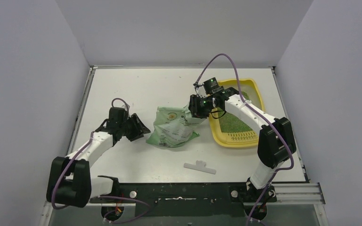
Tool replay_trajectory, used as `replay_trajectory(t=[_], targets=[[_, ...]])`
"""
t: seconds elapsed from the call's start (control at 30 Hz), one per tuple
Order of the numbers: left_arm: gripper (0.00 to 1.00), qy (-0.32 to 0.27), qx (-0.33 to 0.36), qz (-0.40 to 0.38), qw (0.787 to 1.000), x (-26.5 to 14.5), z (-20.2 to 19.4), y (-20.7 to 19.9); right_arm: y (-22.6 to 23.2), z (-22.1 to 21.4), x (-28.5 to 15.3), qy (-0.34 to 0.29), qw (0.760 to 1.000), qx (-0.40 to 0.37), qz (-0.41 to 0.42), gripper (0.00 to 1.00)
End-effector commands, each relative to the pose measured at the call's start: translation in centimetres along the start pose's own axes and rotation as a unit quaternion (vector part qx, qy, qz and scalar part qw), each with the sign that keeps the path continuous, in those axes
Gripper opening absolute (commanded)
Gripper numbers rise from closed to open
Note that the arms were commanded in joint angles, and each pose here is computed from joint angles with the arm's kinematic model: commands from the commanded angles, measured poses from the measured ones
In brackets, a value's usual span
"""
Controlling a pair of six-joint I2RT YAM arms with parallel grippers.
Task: Fill the litter box with clean litter
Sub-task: 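Scoop the cat litter from the cat litter bag.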
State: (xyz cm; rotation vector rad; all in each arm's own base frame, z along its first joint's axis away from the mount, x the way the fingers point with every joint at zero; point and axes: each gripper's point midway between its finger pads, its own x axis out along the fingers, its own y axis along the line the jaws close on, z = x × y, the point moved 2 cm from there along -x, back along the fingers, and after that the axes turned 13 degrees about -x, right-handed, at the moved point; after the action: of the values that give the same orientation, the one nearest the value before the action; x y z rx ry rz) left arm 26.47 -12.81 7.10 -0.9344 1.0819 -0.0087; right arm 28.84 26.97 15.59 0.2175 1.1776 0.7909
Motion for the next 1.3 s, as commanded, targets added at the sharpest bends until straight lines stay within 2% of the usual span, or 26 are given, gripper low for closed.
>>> replay_trajectory(t=[0.0,0.17,0.33,0.53,0.73,0.83,1.03,1.17,1.27], targets=[[0.45,-0.026,-0.003,-0.002,1.000,-2.1,0.0,0.7,-0.8,-2.2,1.1,0.037,0.999,0.007,-0.029,0.00],[0.43,0.012,-0.001,-0.033,0.999,-1.6,-2.1,1.4,-0.7,-2.2,1.2,0.037,0.999,0.007,-0.027,0.00],[0.42,0.034,0.017,-0.070,0.997,0.7,-1.6,-0.1,0.0,-2.0,1.3,0.034,0.999,0.003,-0.003,0.00],[0.41,0.032,0.029,-0.122,0.992,2.7,-0.1,-3.4,0.1,-2.7,1.9,0.054,0.998,0.000,0.011,0.00],[0.36,0.034,0.044,-0.126,0.990,2.5,-0.7,-2.8,0.1,-2.6,1.8,0.056,0.998,0.001,0.006,0.00],[0.32,0.003,0.037,-0.122,0.992,1.6,0.0,-2.0,-0.3,-2.6,1.7,0.055,0.998,0.003,-0.004,0.00],[0.38,-0.057,0.058,-0.128,0.988,-0.6,2.8,-3.0,-0.4,-2.8,1.9,0.060,0.998,0.004,-0.003,0.00],[0.37,-0.023,0.065,-0.154,0.986,0.6,2.7,-4.2,-0.4,-2.9,2.4,0.065,0.998,0.008,0.000,0.00],[0.32,0.015,0.062,-0.158,0.985,1.9,1.2,-4.0,-0.2,-3.0,3.0,0.072,0.997,0.008,0.006,0.00]])
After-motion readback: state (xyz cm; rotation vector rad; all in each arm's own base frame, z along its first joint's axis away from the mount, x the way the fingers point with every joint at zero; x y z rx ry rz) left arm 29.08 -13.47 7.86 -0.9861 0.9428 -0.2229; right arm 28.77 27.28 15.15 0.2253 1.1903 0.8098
